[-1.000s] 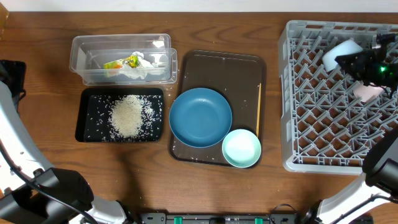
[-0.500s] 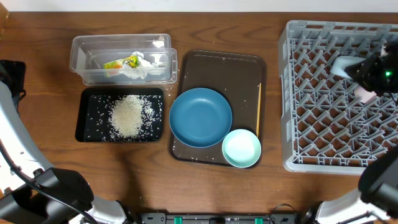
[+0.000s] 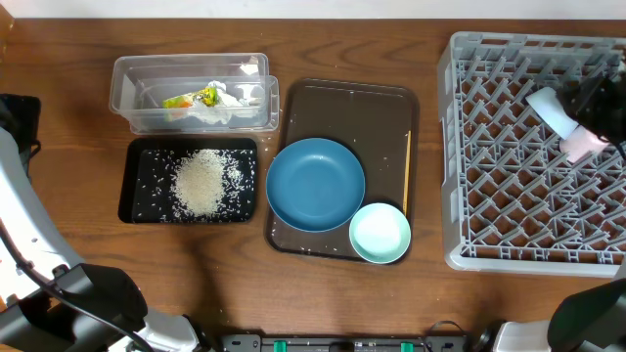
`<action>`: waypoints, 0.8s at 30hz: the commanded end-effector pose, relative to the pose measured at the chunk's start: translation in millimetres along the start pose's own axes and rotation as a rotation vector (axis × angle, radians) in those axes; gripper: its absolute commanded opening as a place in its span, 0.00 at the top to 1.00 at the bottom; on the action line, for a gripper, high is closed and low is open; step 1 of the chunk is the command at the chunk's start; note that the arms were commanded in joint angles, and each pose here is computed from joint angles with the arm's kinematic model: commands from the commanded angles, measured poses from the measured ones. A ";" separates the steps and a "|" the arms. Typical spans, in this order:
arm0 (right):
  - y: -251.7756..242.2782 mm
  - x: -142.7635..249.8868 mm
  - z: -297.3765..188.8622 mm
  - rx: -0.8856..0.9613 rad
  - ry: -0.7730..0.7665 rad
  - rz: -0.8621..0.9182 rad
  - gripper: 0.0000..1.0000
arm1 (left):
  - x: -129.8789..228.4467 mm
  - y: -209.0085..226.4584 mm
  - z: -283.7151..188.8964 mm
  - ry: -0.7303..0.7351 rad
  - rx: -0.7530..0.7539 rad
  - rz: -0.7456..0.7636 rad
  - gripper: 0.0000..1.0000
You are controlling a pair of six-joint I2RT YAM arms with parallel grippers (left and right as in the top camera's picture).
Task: Sort waste into correct bins and load items into the dishwasher rack
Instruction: 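Lower the light blue bowl into the rack beside the pink cup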
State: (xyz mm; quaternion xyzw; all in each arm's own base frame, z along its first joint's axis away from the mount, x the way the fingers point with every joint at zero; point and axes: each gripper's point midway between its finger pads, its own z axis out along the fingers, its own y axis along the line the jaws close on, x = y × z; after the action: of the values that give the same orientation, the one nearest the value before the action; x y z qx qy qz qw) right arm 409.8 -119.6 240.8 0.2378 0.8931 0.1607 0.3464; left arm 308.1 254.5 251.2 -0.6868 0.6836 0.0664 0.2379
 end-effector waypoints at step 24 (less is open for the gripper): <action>-62.6 -3.2 116.2 0.157 0.029 0.022 0.92 | 0.1 2.2 2.5 0.002 -0.013 0.006 0.06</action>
State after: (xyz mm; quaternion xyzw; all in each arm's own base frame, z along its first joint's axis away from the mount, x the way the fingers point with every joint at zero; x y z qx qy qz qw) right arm 465.8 -185.3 112.8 0.3047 0.9044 0.0402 0.2959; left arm 308.0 254.5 251.1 -0.6868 0.6836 0.0664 0.2377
